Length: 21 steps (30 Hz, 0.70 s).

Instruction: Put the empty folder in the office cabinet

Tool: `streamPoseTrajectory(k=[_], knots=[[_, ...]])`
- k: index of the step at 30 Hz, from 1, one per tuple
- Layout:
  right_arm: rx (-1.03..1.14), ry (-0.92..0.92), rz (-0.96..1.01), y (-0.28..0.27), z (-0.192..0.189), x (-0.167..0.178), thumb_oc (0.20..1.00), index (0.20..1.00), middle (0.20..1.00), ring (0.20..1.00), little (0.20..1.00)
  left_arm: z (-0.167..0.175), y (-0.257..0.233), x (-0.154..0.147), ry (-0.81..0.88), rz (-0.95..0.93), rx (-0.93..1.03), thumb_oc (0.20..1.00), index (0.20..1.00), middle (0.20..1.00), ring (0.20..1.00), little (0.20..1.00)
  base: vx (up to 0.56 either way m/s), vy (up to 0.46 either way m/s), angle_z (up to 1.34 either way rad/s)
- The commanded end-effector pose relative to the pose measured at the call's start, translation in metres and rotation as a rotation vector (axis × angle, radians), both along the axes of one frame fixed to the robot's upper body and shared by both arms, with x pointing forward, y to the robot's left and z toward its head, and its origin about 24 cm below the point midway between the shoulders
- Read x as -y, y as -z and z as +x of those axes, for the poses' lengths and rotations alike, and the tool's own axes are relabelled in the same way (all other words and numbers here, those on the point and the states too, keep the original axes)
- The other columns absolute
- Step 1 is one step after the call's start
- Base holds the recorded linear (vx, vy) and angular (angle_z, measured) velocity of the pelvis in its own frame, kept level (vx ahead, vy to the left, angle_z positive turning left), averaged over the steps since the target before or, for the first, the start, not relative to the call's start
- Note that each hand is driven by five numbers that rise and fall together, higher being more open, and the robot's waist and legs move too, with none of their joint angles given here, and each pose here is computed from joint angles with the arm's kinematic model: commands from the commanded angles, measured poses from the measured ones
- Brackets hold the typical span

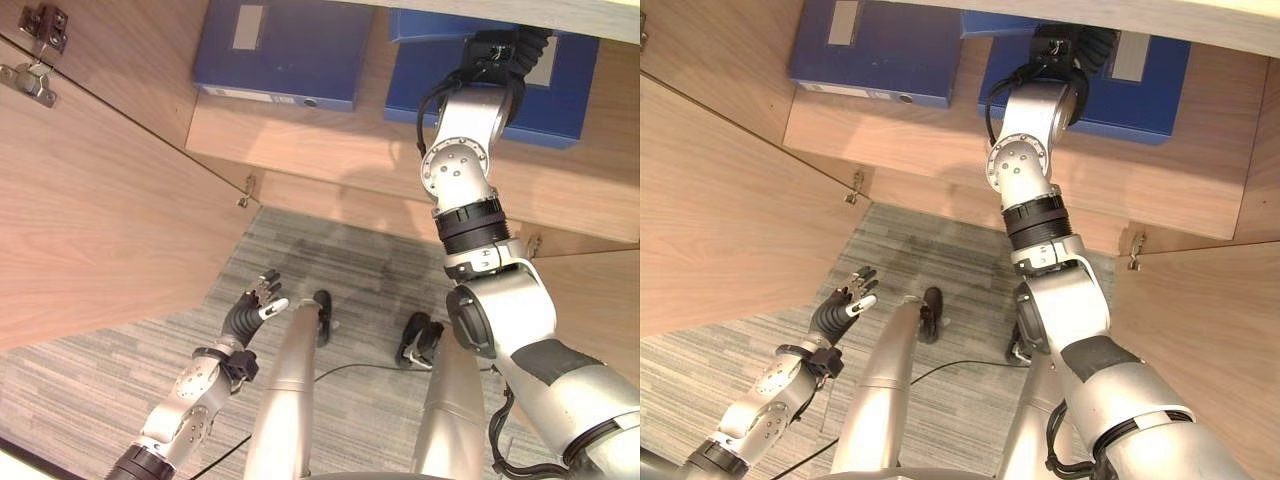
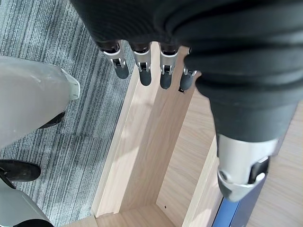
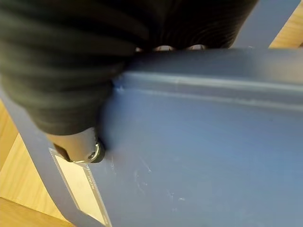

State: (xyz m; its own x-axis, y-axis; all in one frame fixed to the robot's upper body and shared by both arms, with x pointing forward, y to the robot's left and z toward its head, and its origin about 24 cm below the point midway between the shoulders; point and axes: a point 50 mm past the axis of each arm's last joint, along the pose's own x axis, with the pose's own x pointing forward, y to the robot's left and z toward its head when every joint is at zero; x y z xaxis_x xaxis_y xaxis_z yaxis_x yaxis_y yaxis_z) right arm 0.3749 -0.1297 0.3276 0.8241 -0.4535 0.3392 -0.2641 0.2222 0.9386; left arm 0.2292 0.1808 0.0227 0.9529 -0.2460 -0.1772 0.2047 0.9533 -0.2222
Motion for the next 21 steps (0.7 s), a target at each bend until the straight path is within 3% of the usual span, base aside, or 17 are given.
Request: streamPoseTrajectory(k=[1, 7, 15, 21], knots=[[0.304, -0.005, -0.120, -0.063, -0.038, -0.024, 0.200, 0.200, 0.200, 0.200, 0.200, -0.003, -0.010, -0.002, 0.027, 0.005, 0.048, 1.000, 1.000, 1.000, 1.000, 1.000, 0.00, 0.000, 0.00], [0.247, -0.031, -0.062, -0.049, -0.037, -0.035, 0.200, 0.200, 0.200, 0.200, 0.200, -0.003, -0.010, 0.002, 0.027, 0.006, 0.049, 1.000, 1.000, 1.000, 1.000, 1.000, 0.00, 0.000, 0.01], [-0.014, 0.036, 0.051, -0.012, -0.007, -0.004, 0.200, 0.200, 0.200, 0.200, 0.200, -0.002, -0.009, 0.005, 0.030, 0.021, 0.036, 1.000, 1.000, 1.000, 1.000, 1.000, 0.00, 0.000, 0.00], [-0.060, 0.062, 0.060, -0.004, -0.001, 0.008, 0.200, 0.200, 0.200, 0.200, 0.200, -0.002, -0.009, 0.006, 0.031, 0.018, 0.041, 1.000, 1.000, 1.000, 1.000, 1.000, 0.00, 0.000, 0.00]])
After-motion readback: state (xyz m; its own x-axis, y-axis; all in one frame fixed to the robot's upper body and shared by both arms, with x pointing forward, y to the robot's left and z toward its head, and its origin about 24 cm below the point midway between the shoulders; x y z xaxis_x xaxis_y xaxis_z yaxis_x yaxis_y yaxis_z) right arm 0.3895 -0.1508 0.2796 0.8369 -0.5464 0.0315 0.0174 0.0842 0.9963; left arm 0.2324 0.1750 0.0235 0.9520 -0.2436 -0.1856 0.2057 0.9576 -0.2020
